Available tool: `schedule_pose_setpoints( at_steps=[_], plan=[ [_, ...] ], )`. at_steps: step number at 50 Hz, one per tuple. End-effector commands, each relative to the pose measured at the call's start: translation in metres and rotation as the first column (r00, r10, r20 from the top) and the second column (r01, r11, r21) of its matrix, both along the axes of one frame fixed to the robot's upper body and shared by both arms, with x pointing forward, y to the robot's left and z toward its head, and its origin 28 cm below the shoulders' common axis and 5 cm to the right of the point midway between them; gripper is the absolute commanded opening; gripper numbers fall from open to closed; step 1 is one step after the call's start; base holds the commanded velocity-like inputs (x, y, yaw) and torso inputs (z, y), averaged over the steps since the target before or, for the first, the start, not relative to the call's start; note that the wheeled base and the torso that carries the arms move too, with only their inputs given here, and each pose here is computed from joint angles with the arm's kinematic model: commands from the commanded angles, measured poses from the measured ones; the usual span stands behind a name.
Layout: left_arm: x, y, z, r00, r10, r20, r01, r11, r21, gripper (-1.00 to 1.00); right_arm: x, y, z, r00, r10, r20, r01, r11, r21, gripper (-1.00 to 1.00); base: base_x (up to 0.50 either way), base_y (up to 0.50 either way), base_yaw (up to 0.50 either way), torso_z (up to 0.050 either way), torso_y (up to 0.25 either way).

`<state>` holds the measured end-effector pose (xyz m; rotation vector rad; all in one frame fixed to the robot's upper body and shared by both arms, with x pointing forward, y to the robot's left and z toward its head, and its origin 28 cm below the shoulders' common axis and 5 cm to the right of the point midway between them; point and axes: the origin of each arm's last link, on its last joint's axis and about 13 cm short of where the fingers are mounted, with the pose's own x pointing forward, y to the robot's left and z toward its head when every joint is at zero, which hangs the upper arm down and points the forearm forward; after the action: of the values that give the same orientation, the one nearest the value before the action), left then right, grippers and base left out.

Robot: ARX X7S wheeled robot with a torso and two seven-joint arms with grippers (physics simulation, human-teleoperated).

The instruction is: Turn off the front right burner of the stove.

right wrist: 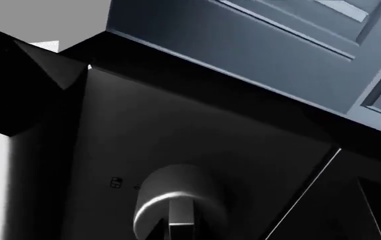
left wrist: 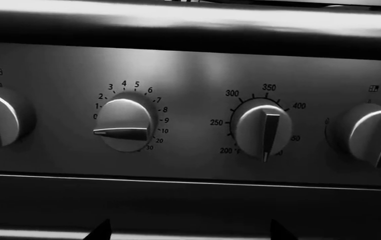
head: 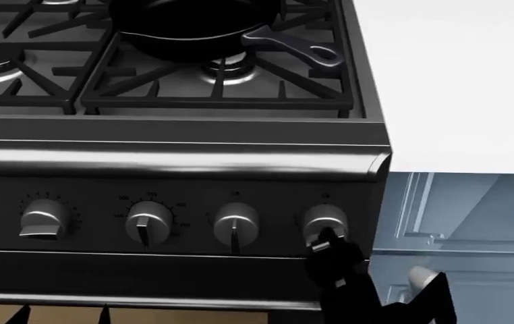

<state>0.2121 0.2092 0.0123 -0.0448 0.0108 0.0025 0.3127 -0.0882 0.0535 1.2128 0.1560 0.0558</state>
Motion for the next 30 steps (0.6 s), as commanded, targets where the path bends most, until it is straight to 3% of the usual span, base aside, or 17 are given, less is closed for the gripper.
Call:
schedule_pose_setpoints(
  at_steps=[1, 30],
  plan=[
    [-0.0004, -0.0001, -0.0002, 1.0, -0.002, -0.001, 0.002, 1.0, 0.003, 1.0, -0.0012, 0.0075, -0.0017, 0.999, 0.04, 0.008, -0.04, 0.993, 0.115, -1.0, 0.0, 0.0, 0.0, 0.0, 0.0],
    [-0.0013, -0.0007, -0.0013, 1.0, -0.007, -0.006, 0.007, 1.0, 0.007, 1.0, 0.0004, 0.0052, 0.002, 0.999, 0.032, 0.027, -0.039, 0.953, 0.299, -1.0, 0.0, 0.0, 0.0, 0.0, 0.0]
  ],
)
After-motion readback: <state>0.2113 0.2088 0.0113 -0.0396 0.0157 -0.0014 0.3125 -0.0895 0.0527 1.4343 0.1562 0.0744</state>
